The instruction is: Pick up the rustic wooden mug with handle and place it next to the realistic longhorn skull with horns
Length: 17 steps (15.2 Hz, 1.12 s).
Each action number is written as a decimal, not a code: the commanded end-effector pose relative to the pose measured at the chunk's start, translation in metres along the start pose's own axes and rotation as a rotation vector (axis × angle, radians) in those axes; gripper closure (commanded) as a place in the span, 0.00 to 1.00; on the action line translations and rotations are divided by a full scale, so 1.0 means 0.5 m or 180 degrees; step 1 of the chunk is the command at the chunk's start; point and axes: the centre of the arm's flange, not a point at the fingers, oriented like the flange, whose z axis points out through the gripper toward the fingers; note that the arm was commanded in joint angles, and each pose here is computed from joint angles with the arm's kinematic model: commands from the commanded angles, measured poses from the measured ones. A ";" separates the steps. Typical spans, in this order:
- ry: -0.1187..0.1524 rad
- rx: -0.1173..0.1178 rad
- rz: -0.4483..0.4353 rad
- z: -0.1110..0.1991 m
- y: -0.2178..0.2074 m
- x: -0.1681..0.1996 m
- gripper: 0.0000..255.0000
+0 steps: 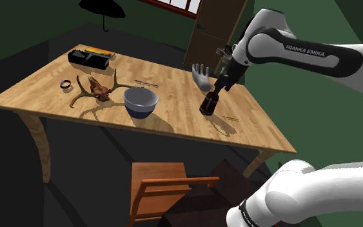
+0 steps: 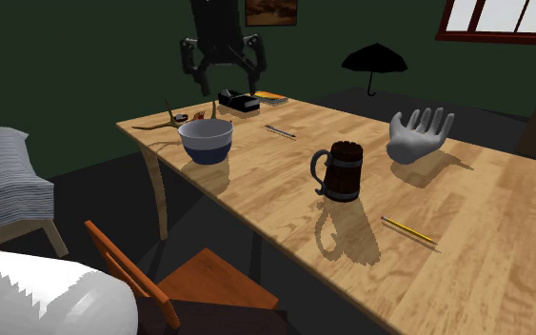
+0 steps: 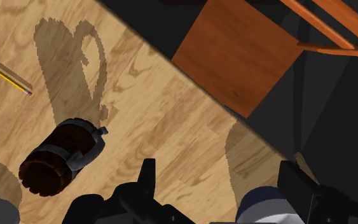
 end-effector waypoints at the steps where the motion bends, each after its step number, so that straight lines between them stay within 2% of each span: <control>1: -0.0002 0.0022 0.0036 0.029 0.035 0.023 0.00; 17: -0.0048 0.0211 0.0327 0.278 0.345 0.205 0.00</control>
